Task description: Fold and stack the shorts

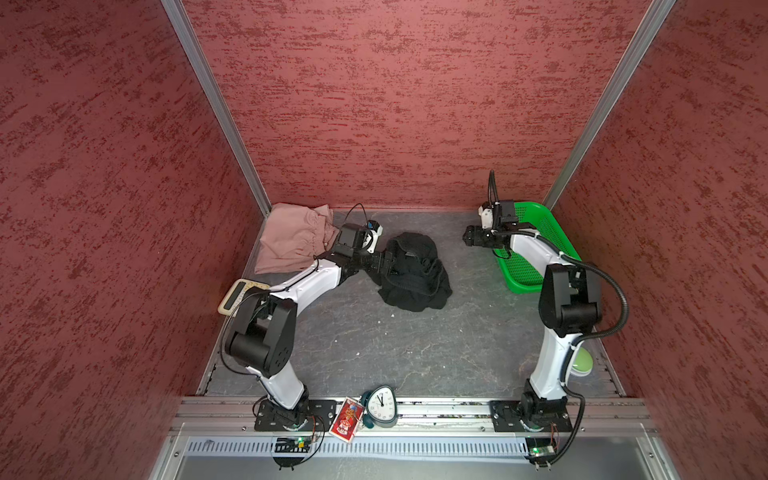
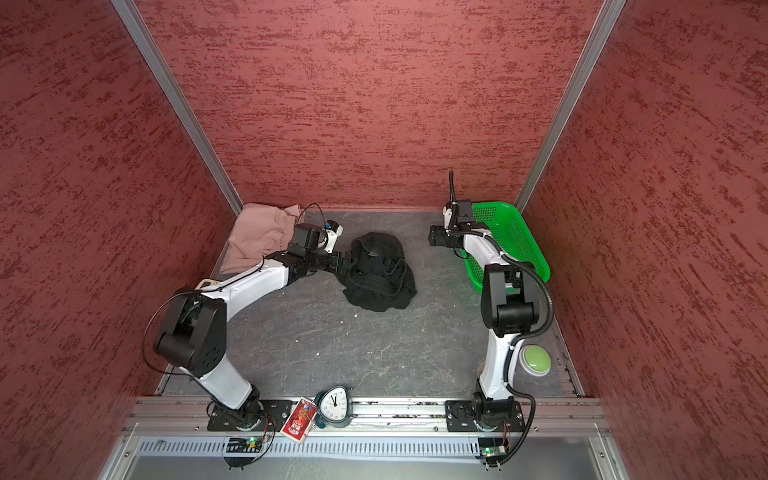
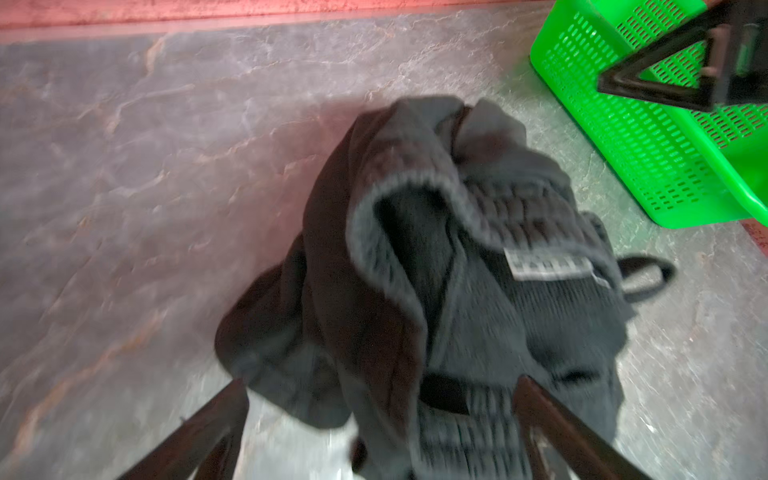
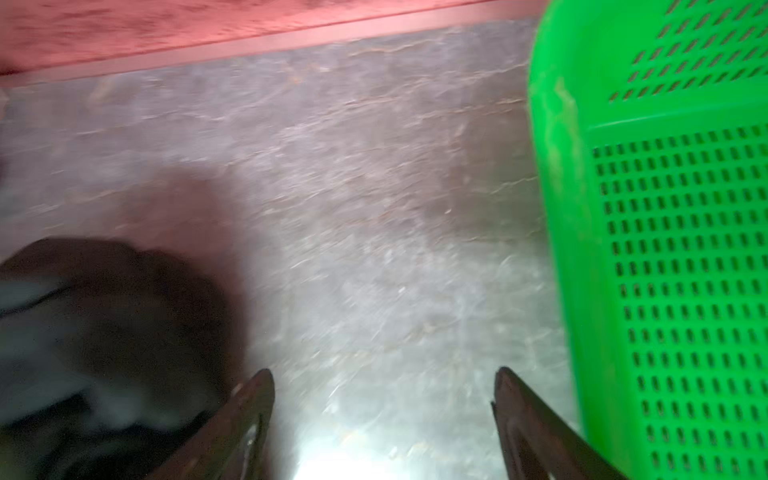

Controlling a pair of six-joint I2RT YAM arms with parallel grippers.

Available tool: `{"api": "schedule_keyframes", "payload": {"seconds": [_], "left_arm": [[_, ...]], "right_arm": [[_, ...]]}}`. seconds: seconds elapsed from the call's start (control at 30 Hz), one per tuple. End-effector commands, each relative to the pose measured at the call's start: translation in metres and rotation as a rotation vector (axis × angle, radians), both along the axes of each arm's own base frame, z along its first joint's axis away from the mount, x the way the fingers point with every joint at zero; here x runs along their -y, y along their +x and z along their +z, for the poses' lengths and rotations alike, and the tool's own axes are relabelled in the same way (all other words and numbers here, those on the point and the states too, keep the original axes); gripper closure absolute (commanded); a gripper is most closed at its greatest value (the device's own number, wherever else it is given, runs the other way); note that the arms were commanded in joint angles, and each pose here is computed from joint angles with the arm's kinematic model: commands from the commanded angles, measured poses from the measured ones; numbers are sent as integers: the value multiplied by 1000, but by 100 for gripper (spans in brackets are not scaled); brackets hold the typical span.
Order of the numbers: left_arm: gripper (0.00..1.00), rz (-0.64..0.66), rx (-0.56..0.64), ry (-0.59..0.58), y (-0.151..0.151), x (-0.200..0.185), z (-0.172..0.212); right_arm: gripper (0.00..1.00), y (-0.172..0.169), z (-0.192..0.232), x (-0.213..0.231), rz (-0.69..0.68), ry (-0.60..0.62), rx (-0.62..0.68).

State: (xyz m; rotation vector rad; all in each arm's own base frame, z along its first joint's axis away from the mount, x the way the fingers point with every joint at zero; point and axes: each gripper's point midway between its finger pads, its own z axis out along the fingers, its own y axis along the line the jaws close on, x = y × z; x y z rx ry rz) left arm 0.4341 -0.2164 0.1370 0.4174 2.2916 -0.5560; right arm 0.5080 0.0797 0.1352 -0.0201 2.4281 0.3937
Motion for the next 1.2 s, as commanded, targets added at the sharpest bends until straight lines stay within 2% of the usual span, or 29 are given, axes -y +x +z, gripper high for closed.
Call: {"api": "schedule_keyframes", "payload": {"seconds": [0.0, 0.1, 0.2, 0.33, 0.4, 0.47, 0.6, 0.67, 0.83, 1.0, 1.17], "left_arm": [[8, -39, 43, -33, 29, 7, 4], [18, -39, 10, -53, 44, 6, -2], [23, -52, 27, -75, 50, 6, 3], [29, -88, 44, -98, 51, 9, 6], [36, -110, 16, -102, 49, 11, -2], [39, -126, -6, -110, 46, 13, -6], [39, -138, -16, -116, 40, 14, -10], [39, -141, -21, -118, 38, 14, -10], [40, -159, -48, -124, 31, 17, -15], [42, -176, -77, -111, 23, 24, -24], [46, -191, -86, -110, 17, 29, -28]], "right_arm": [[16, -37, 62, -42, 126, 105, 159], [17, -91, 53, -69, 159, 93, 140], [19, -137, 43, -87, 166, 202, 112], [25, -168, 18, -98, 137, 259, 87], [29, -170, 8, -102, 125, 297, 69], [32, -167, 4, -107, 128, 318, 77], [33, -153, 3, -119, 158, 327, 101], [39, -146, 2, -125, 170, 329, 102], [41, -129, -12, -141, 193, 335, 78], [56, -120, -31, -146, 170, 326, 42], [63, -114, -41, -141, 131, 291, 27]]}}
